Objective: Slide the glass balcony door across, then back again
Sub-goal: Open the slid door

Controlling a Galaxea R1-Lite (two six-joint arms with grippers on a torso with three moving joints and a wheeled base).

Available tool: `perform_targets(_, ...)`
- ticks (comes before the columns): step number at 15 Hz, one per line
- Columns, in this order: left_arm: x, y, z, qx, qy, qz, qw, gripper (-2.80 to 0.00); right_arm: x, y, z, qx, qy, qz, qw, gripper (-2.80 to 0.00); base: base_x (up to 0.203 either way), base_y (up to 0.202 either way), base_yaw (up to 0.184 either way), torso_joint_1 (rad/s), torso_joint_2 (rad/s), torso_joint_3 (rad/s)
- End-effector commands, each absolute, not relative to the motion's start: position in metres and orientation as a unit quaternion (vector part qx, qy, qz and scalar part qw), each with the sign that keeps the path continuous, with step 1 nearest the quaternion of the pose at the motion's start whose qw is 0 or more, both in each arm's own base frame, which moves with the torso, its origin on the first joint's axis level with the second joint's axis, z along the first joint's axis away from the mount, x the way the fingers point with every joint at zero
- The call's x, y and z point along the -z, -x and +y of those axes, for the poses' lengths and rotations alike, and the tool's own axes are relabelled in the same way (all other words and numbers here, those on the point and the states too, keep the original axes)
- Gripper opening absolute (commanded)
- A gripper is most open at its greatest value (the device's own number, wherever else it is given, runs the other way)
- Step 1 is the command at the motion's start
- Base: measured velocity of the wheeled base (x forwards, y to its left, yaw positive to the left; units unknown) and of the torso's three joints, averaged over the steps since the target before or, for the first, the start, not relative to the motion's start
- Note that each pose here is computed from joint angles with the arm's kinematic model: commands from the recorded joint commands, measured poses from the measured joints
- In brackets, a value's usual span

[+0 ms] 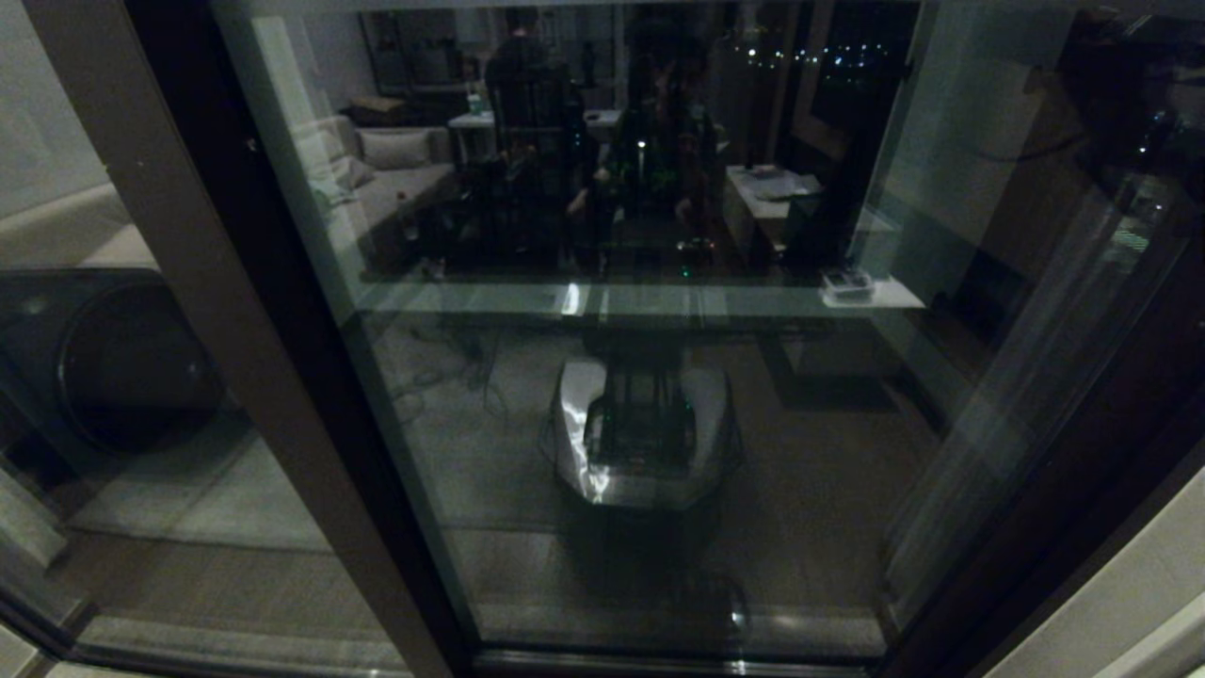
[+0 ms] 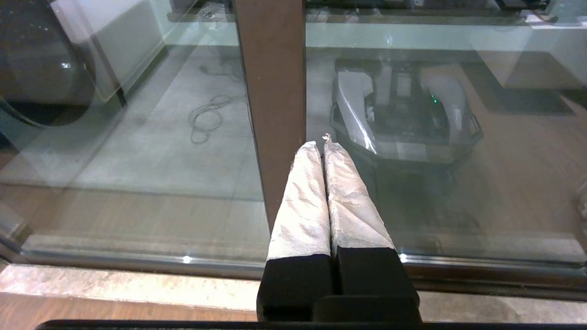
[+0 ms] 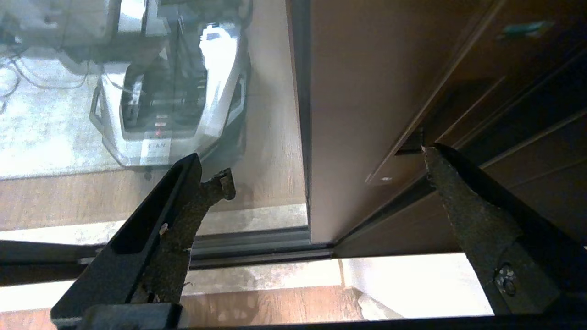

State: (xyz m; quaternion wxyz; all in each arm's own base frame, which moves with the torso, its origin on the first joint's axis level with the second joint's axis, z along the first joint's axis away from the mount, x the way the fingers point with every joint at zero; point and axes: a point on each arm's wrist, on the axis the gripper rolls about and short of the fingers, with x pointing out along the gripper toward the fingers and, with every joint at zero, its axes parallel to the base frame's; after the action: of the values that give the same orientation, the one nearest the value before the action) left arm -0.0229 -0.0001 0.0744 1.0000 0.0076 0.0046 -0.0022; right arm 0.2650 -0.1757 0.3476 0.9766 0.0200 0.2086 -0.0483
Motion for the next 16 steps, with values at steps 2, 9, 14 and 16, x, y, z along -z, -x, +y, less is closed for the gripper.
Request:
perform_targets(2, -0.0739, 0.0228, -0.0001, 0.002, -0.008, 0.005, 1.0, -2.8, -0.3461, -0.2673, -0.1768, 0.046, -0.02, 0.208, 0.977, 0.0, 0.0, 0.0, 0.0, 0.0, 0.0, 0.0)
perform_targets(9, -0.0739, 0.0228, -0.0001, 0.002, -0.008, 0.005, 1.0, -2.8, -0.3465, -0.2685, -0.1767, 0.046, -0.02, 0.205, 0.978, 0.0, 0.0, 0.0, 0.0, 0.0, 0.0, 0.0)
perform_targets(14, -0.074, 0.0227, -0.0001, 0.002, -0.008, 0.006, 1.0, -2.8, -0.3443, -0.2727, -0.1758, 0.033, -0.028, 0.204, 0.978, 0.0, 0.0, 0.0, 0.0, 0.0, 0.0, 0.0)
perform_targets(16, -0.0739, 0.0228, -0.0001, 0.002, -0.008, 0.005, 1.0, -2.8, -0.3439, -0.2741, -0.1762, 0.032, -0.027, 0.2, 0.979, 0.0, 0.0, 0.0, 0.0, 0.0, 0.0, 0.0)
